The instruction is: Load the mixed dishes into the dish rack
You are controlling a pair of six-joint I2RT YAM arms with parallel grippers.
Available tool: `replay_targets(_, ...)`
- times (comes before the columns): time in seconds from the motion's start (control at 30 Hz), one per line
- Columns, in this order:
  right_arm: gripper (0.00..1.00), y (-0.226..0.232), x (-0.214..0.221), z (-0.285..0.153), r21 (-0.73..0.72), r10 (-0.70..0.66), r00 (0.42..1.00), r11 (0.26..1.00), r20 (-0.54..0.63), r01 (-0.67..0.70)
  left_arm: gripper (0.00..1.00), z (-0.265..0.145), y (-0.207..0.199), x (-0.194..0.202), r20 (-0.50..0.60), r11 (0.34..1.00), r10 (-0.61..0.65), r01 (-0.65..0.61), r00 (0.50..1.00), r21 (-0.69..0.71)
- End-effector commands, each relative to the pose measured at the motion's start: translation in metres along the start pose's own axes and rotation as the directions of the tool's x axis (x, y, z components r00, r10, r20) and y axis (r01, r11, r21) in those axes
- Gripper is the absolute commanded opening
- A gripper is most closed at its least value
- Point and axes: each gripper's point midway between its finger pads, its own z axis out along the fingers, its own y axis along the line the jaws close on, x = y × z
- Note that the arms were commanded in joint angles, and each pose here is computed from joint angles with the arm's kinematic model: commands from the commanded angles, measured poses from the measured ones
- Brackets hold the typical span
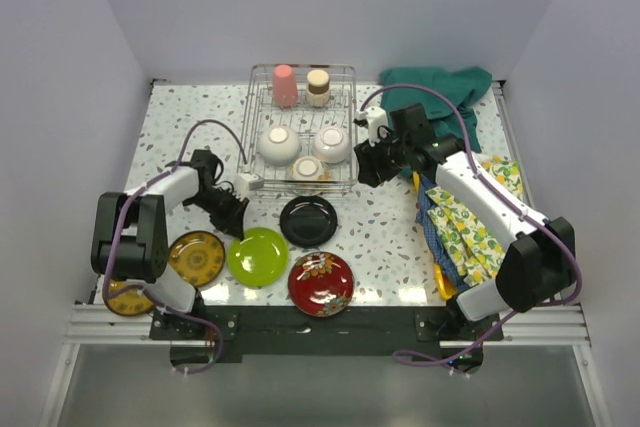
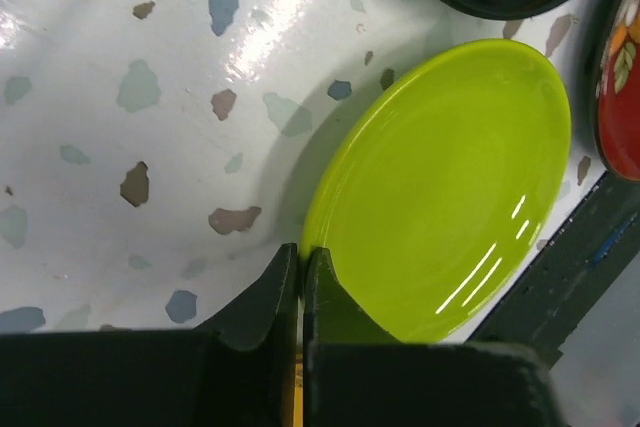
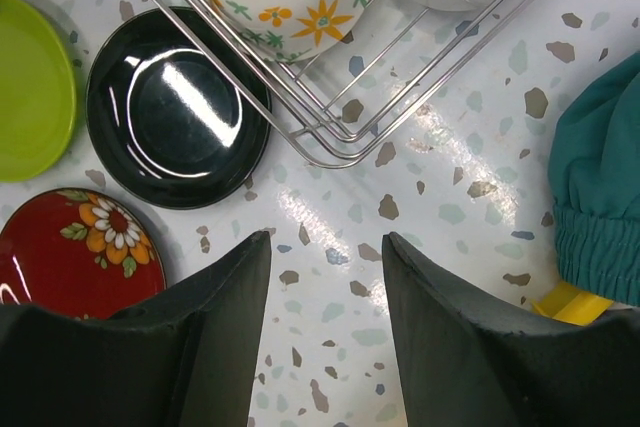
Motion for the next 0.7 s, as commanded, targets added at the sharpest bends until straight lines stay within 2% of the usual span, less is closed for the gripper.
replay_targets(0.0,0.53,0.006,-0.026,-0.019,-0.01,-0.048,0.994,0.999,0.095,0.049,0.0,-0.029,-0.003,-0.014,0.041,0.993,0.097,-0.094,0.994,-0.074)
replay_targets(0.1,0.53,0.014,-0.035,-0.02,-0.051,-0.034,0.992,0.998,0.12,0.04,0.0,-0.052,-0.018,-0.029,0.098,0.98,0.185,-0.177,0.978,-0.087)
replay_targets(0.23,0.54,0.058,-0.058,-0.028,-0.296,0.014,0.982,0.954,0.188,0.043,0.0,-0.082,-0.034,-0.048,0.146,0.965,0.257,-0.245,0.955,-0.098)
replay_targets(0.37,0.55,0.096,-0.072,-0.033,-0.449,0.037,0.974,0.891,0.222,0.069,0.0,-0.111,-0.053,-0.075,0.222,0.956,0.294,-0.282,0.93,-0.085)
replay_targets(0.43,0.56,0.115,-0.082,-0.033,-0.484,0.007,0.967,0.867,0.253,0.12,0.0,-0.119,-0.057,-0.085,0.253,0.958,0.286,-0.273,0.924,-0.084)
replay_targets(0.5,0.57,0.133,-0.087,-0.029,-0.521,0.034,0.972,0.848,0.234,0.096,0.0,-0.128,-0.061,-0.1,0.294,0.96,0.279,-0.266,0.914,-0.082)
replay_targets(0.67,0.58,0.145,-0.106,-0.012,-0.501,0.066,0.971,0.864,0.228,0.058,0.0,-0.142,-0.066,-0.125,0.353,0.964,0.263,-0.258,0.898,-0.063)
